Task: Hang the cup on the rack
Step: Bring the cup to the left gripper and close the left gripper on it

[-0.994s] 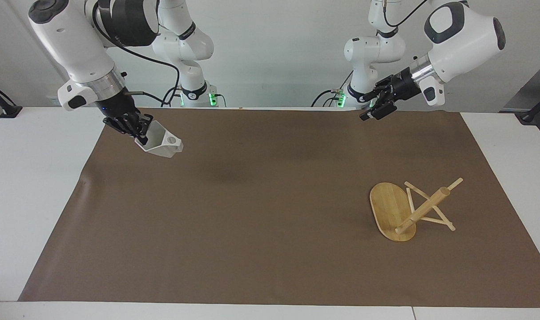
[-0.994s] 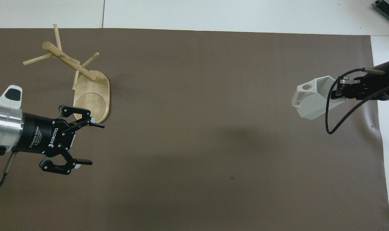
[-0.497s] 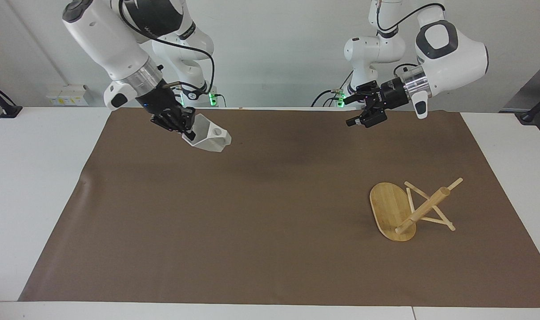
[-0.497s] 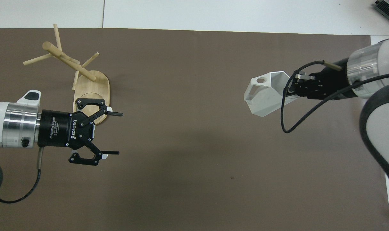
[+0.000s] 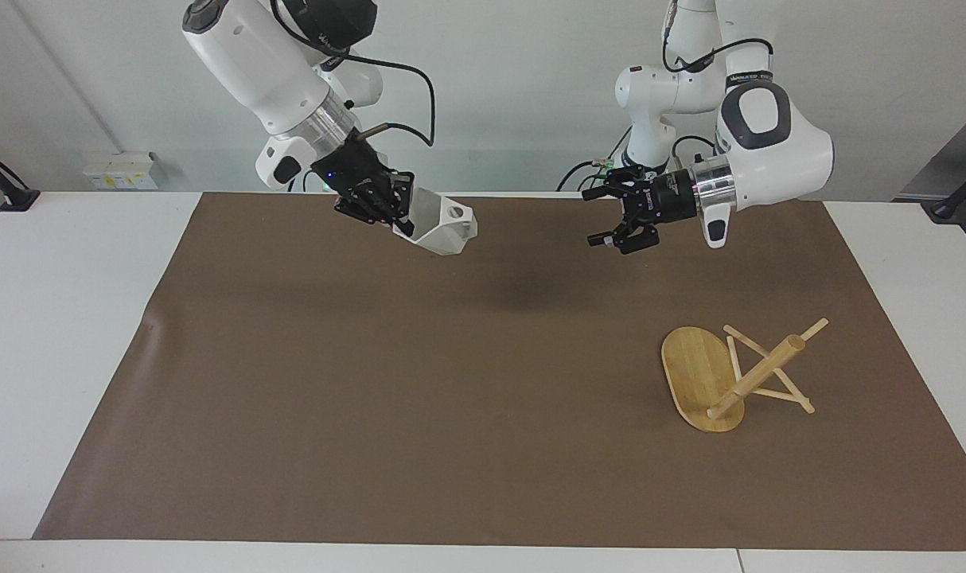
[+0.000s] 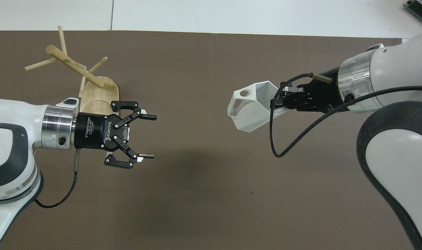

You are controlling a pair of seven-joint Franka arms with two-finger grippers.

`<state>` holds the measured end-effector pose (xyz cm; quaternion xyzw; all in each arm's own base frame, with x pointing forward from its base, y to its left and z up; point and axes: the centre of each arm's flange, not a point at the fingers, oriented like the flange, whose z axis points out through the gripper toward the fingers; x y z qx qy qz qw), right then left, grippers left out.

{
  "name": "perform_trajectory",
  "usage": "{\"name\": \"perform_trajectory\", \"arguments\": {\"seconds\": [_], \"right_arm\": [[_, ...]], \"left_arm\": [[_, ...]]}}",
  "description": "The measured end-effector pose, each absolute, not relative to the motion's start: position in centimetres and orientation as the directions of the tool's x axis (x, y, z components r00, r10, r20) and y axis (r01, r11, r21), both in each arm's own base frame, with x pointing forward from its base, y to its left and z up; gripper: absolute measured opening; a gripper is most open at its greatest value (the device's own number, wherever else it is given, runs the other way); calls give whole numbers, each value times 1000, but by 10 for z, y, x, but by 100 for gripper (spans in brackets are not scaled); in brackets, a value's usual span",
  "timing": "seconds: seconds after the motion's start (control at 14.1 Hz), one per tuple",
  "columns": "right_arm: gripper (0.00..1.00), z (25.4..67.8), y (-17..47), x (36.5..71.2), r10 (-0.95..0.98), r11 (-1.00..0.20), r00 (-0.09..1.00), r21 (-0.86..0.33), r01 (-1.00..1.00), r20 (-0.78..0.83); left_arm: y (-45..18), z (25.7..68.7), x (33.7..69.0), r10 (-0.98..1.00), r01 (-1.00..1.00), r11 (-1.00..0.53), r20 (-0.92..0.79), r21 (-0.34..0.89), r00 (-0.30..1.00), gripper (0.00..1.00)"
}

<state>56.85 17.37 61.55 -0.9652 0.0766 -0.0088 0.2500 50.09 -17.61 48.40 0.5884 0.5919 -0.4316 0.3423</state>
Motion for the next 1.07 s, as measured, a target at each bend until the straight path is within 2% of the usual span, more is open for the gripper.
{"name": "perform_trajectory", "arguments": {"seconds": [0.28,0.57,1.07], "right_arm": [[6,624,206,570,-214,-790,977,-586,-178,-8],[6,622,237,572,-272,-756,960,-633,-168,71],[6,619,269,564,-313,-655,949,-729,-198,23]], "left_arm": [[-184,486,510,322,991,-30,-940,-130,-113,100],[-191,501,514,272,989,-13,-953,-145,-136,100],[-183,507,536,259,985,98,-952,-142,-163,100]]}}
